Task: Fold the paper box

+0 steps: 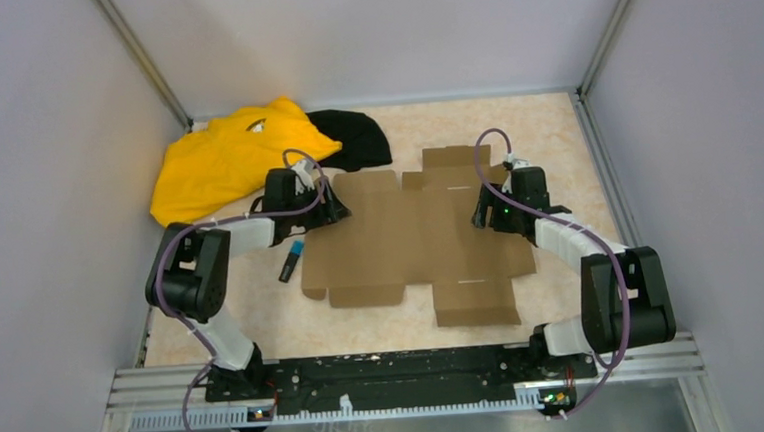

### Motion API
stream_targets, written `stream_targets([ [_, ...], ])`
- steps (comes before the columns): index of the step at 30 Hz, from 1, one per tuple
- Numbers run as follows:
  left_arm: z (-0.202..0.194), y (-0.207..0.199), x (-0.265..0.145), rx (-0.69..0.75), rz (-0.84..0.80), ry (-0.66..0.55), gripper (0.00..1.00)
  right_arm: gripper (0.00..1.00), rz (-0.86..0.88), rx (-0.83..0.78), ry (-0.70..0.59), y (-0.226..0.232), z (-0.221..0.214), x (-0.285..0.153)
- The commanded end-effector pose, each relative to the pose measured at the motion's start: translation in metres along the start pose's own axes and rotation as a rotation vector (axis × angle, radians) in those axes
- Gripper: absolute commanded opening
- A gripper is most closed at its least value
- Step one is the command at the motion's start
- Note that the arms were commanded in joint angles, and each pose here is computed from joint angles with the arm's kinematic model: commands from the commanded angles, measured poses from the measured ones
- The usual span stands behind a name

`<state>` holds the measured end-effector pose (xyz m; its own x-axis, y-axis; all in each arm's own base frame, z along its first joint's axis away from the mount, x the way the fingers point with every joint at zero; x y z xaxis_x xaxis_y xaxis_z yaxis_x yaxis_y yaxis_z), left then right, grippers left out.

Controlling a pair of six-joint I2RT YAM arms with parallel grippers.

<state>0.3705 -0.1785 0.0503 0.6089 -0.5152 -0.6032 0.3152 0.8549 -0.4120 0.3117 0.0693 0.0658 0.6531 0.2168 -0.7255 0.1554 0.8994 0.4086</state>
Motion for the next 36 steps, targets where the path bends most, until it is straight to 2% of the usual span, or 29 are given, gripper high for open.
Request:
stream_targets([
  [1,-0.058,0.039,-0.015,-0.052,0.14,0.163,0.72,0.73,0.049,-0.025,-0.072,0.018,0.028,-0.003],
  [17,-0.039,0.05,-0.038,-0.052,0.164,0.115,0.73,0.76,0.002,-0.021,-0.165,0.011,0.065,-0.02],
  [27,0.005,0.024,-0.047,0.019,0.06,0.037,0.74,0.77,0.03,0.001,-0.162,-0.004,0.07,0.004],
  [36,0.008,0.009,-0.039,0.038,0.01,0.06,0.73,0.74,0.04,0.0,-0.115,-0.007,0.067,0.03],
])
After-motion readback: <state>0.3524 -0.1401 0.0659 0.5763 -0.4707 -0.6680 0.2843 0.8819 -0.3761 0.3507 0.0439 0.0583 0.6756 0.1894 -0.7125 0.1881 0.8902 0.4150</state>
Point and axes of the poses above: each gripper's point midway between its finger pads, its own x axis out along the fingers, its own y axis along the line the jaws close on, z = x × y, the point moved 2 cm from there along -x, back along the fingers, and after that the axes turned 10 degrees about x, right-handed, at the moved point
